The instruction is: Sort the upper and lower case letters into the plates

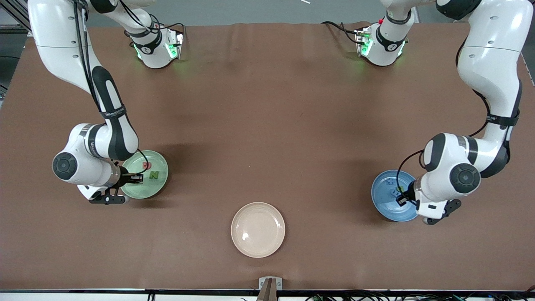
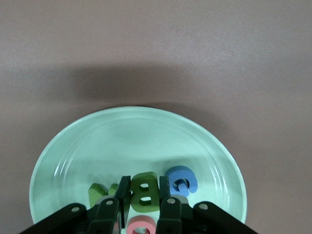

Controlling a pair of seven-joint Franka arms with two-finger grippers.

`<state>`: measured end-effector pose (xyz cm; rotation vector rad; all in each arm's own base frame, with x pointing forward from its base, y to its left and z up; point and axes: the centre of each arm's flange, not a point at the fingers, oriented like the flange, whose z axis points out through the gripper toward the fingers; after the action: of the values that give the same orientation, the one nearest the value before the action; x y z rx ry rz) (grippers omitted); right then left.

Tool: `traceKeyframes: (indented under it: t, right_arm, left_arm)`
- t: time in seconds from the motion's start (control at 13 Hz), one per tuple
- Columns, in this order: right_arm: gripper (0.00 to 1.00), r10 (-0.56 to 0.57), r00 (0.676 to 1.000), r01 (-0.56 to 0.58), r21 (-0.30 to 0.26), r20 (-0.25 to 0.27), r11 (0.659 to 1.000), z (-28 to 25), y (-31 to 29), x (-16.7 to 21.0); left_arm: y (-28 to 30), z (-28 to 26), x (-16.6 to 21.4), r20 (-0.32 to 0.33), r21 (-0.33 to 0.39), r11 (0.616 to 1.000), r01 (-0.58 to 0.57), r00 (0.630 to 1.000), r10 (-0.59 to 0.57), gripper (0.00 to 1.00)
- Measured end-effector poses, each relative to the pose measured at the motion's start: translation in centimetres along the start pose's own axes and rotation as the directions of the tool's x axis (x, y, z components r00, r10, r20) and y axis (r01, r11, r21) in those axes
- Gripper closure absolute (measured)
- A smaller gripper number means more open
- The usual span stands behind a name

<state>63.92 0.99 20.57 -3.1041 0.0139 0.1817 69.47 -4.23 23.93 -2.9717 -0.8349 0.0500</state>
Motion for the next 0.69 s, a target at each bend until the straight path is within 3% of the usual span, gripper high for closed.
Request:
traceKeyframes:
  t: [0.23,0.46,0.69]
  right_arm:
    - [0.73,-0.002,1.000,0.002,-0.005,0.015,1.000,1.6,-0.1,-0.1]
    - [0.44,-0.005,1.000,0.005,-0.001,0.031,1.000,1.4,-0.4,0.1]
    - [0.10,-0.016,0.997,0.014,0.028,0.082,1.000,-4.4,-1.6,0.9]
  left_arm:
    - [0.6,-1.7,-0.3,-0.016,-0.010,1.000,-0.010,1.000,0.010,0.30]
    - [1.1,-9.1,-1.2,-0.063,-0.008,0.999,-0.036,0.997,0.036,0.00]
    - [-0.3,-18.6,-2.6,-0.143,0.019,0.987,-0.157,0.977,0.158,0.00]
